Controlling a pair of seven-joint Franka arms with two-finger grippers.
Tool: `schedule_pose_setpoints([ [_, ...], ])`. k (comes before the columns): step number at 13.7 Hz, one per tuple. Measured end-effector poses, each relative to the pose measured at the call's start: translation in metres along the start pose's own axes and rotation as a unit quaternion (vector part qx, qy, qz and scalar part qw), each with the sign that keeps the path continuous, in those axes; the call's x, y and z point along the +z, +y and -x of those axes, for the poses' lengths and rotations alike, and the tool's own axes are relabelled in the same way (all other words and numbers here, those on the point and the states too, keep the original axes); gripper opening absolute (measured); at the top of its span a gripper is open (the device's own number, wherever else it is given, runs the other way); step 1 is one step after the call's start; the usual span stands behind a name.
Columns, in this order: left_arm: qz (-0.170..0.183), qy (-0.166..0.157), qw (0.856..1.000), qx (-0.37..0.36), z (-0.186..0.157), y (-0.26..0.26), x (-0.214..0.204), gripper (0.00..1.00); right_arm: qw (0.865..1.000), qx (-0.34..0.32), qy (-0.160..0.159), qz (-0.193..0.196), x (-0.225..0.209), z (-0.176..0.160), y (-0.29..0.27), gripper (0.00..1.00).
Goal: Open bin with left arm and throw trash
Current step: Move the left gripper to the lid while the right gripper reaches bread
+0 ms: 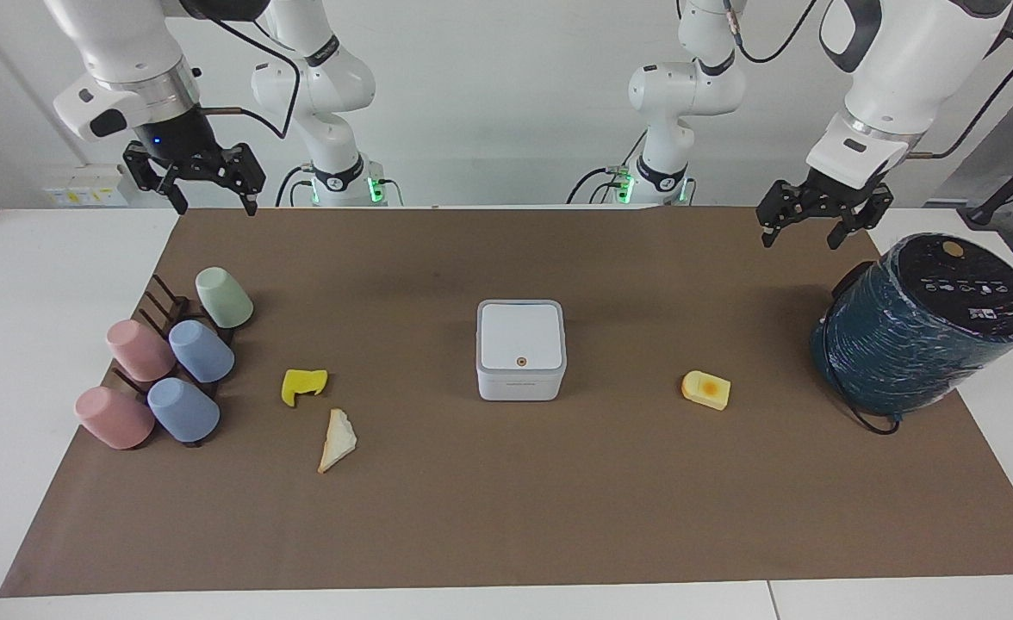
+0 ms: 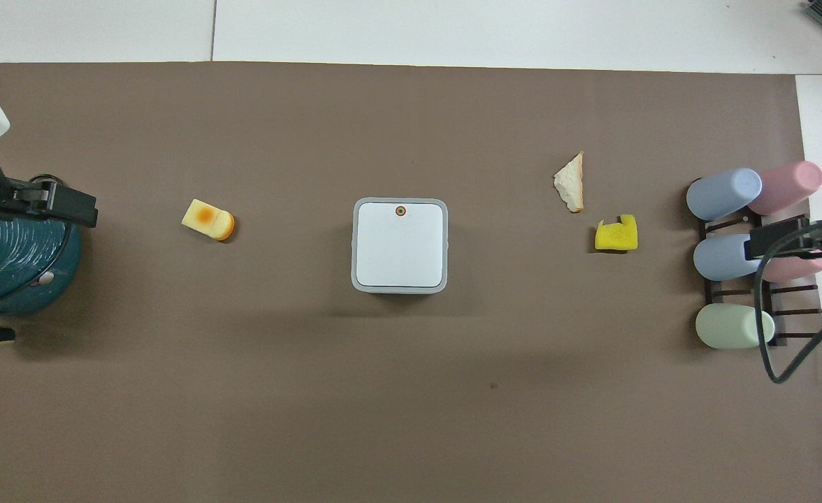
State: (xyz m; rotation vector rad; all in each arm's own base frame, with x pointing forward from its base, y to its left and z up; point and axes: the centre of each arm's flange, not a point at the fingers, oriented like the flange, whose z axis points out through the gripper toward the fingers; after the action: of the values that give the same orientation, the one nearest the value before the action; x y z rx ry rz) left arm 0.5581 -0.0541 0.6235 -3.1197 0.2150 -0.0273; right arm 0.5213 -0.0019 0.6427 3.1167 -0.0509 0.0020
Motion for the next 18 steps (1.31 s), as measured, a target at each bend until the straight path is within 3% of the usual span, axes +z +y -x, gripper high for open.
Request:
schedule_pose_setpoints([
  [8, 0.001, 0.017, 1.000, 0.017, -0.003, 0.030, -0.004, 1.00, 1.000, 0.000, 0.008, 0.000, 0.003, -0.003, 0.000, 1.00],
  [14, 0.012, 0.055, 0.998, -0.011, -0.007, 0.108, -0.006, 1.00, 1.000, -0.004, 0.024, -0.001, 0.030, -0.014, -0.005, 1.00],
  [18, 0.035, 0.072, 0.995, -0.062, -0.010, 0.177, 0.022, 1.00, 1.000, -0.004, 0.028, -0.001, 0.033, -0.016, -0.006, 1.00],
])
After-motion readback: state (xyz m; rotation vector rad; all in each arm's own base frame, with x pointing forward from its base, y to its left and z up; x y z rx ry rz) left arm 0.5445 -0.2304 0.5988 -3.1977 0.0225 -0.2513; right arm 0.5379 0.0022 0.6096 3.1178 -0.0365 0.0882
